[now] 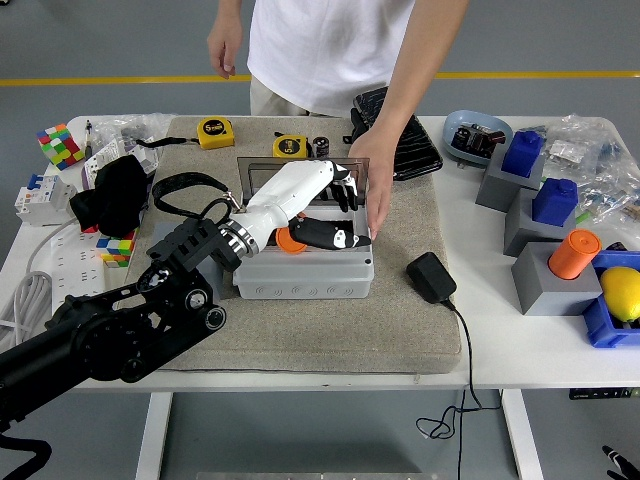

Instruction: Fetch the battery,place it into the box,close the lid of the box

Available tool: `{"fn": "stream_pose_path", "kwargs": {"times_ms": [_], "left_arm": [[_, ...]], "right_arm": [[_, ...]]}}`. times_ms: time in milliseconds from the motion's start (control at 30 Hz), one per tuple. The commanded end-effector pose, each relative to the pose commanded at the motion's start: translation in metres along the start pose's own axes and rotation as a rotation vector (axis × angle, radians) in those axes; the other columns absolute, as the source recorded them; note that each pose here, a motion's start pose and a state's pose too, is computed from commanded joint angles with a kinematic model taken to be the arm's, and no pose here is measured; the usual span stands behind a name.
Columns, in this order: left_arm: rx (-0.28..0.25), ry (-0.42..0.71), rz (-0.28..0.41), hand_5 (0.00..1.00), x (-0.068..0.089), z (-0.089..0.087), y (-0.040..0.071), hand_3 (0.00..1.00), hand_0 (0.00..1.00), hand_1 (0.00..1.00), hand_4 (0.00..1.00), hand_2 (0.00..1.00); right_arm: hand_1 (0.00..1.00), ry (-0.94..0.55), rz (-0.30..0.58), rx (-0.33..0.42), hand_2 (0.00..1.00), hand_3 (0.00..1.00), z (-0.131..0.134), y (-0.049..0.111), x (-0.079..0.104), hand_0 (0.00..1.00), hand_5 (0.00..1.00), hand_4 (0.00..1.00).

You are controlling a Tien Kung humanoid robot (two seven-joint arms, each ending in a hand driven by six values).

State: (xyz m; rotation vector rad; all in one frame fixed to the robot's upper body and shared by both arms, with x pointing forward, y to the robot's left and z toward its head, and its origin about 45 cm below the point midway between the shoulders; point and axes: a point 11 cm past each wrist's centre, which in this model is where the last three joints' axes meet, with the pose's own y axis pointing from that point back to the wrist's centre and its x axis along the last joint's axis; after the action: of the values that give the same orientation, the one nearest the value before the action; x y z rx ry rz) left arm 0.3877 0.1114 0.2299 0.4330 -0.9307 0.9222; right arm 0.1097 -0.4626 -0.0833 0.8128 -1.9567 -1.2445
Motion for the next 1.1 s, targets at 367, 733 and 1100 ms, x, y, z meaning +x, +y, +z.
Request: {"fn": "stream_pose_path", "kwargs": {"times_ms": [367, 733, 1100], "left_arm": [[0.046, -0.110, 0.118, 0.002, 0.028, -0.022, 0.027, 0.317, 0.194, 0.158, 0.933, 0.247], [0.017, -0.249, 0.228, 0.151, 0.047, -0.043, 0.051, 0.461, 0.317, 0.527, 0.998, 0.423], [0.032, -0.204, 0.181, 0.311, 0.040, -0.048, 0.056, 0.558, 0.371, 0.618, 0.998, 0.521]], "right_arm": [[0.669, -0.001, -0.001, 0.003, 0.661, 0.551, -0.001, 0.000, 0.000, 0.666, 0.457, 0.954], [0.668, -0.004, -0.001, 0.008, 0.661, 0.551, -0.003, 0.000, 0.001, 0.665, 0.457, 0.955], [0.668, -0.004, -0.001, 0.007, 0.660, 0.552, -0.002, 0.000, 0.001, 0.665, 0.456, 0.956]]}}
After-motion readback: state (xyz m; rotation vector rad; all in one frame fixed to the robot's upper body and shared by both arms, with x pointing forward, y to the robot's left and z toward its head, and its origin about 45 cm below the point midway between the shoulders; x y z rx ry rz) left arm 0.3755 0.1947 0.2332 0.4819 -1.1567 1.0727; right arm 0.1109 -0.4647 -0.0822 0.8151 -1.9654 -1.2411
